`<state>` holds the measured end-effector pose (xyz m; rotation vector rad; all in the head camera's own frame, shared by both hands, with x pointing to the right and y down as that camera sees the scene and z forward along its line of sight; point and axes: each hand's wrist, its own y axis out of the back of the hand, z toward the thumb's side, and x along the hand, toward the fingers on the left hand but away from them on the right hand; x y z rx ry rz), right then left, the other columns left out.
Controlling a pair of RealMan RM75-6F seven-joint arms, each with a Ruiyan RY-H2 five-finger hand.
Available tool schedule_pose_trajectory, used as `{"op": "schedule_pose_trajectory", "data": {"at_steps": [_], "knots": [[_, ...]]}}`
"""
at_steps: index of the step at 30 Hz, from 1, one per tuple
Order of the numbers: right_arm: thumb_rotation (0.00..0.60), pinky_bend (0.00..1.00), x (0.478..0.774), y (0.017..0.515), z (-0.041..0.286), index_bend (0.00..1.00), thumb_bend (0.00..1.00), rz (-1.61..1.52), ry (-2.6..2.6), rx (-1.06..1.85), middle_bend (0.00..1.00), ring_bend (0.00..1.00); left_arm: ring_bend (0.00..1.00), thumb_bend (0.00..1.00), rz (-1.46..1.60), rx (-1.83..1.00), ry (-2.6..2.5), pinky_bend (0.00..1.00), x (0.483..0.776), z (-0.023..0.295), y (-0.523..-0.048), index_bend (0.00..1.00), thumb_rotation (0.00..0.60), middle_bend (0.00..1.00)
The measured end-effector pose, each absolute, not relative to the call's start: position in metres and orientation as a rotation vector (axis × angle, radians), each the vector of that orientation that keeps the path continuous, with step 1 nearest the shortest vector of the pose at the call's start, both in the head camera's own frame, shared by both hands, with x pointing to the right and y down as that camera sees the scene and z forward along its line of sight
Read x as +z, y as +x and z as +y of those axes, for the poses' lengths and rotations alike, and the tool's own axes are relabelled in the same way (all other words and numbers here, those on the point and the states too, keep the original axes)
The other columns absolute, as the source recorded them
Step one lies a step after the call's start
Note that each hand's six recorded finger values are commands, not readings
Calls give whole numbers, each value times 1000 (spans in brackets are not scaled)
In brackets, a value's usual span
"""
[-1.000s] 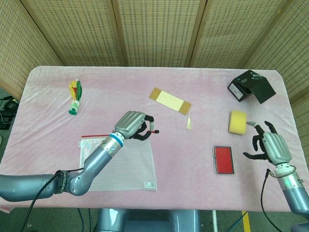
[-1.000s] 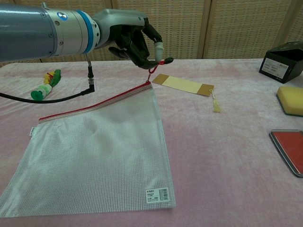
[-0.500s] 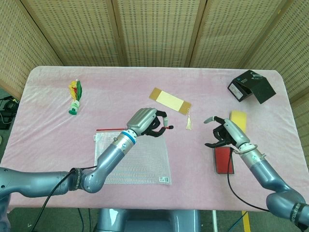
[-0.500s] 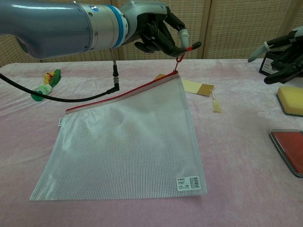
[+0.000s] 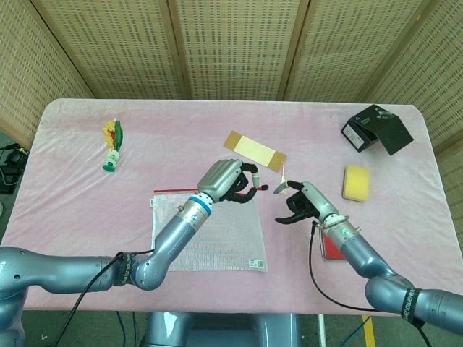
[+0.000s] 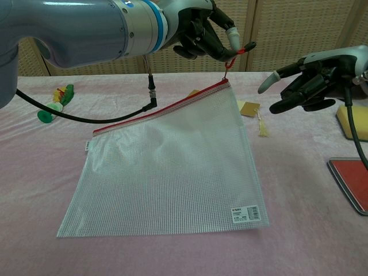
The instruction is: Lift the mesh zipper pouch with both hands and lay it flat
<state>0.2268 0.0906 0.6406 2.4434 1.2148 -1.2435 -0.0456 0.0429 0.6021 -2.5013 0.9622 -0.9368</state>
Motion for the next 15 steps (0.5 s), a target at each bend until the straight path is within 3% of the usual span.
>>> {"op": "schedule_pose_trajectory", "data": {"at_steps": [15], "knots": [[600,1000,651,174,87,489,237,1222,2346,-1146,939,942,906,722,983,-935,-2493,1000,600,46,-45,859,600,975]]}}
